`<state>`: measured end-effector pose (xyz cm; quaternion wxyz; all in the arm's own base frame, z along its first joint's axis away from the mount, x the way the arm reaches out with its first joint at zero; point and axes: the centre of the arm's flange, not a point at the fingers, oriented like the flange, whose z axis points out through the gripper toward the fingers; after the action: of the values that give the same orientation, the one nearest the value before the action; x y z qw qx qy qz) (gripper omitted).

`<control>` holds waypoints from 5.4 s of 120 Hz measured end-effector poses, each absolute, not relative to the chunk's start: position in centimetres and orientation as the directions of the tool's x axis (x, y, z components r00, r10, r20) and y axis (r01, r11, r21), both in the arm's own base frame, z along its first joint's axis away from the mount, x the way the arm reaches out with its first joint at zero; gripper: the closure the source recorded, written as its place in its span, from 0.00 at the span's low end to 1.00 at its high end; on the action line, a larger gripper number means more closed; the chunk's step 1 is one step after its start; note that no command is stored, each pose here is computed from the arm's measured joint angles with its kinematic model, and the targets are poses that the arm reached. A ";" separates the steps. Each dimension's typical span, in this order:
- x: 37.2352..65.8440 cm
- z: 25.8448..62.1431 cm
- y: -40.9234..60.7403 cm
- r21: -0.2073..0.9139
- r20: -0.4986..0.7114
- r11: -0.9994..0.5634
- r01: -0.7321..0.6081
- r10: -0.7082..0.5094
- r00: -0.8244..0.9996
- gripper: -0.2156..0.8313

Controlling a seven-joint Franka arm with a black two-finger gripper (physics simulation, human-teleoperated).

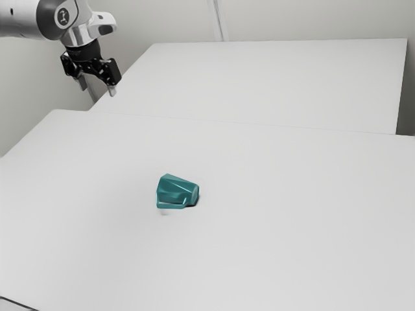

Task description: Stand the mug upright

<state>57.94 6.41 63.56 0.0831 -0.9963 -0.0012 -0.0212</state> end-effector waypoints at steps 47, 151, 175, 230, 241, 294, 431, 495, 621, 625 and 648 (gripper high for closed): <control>57.4 58.3 8.4 0.056 0.066 -0.997 0.061 0.065 0.996 0.22; 55.5 34.7 19.1 0.654 -0.098 -0.670 0.352 0.386 0.917 0.22; 55.8 34.2 16.8 0.685 -0.083 -0.678 0.267 0.291 0.953 0.22; 57.3 29.8 11.7 0.708 -0.042 -0.683 0.178 0.210 0.977 0.23; 57.4 29.5 11.6 0.726 -0.031 -0.665 0.175 0.223 0.974 0.23; 55.7 28.5 9.9 0.776 0.001 -0.615 0.142 0.226 0.974 0.24; 55.6 27.6 7.6 0.781 0.058 -0.620 0.075 0.192 0.980 0.88; 56.2 32.2 7.2 0.803 0.136 -0.595 0.015 0.209 0.969 0.94; 60.0 41.4 1.2 0.057 0.101 -0.978 -0.203 -0.196 0.975 0.95; 60.1 41.1 0.9 0.037 0.093 -0.980 -0.197 -0.193 0.977 0.95; 61.4 39.4 -0.3 -0.067 0.075 -0.985 -0.157 -0.161 0.984 0.95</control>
<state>61.36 -0.29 39.39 0.0305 -0.9955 0.0799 -0.0401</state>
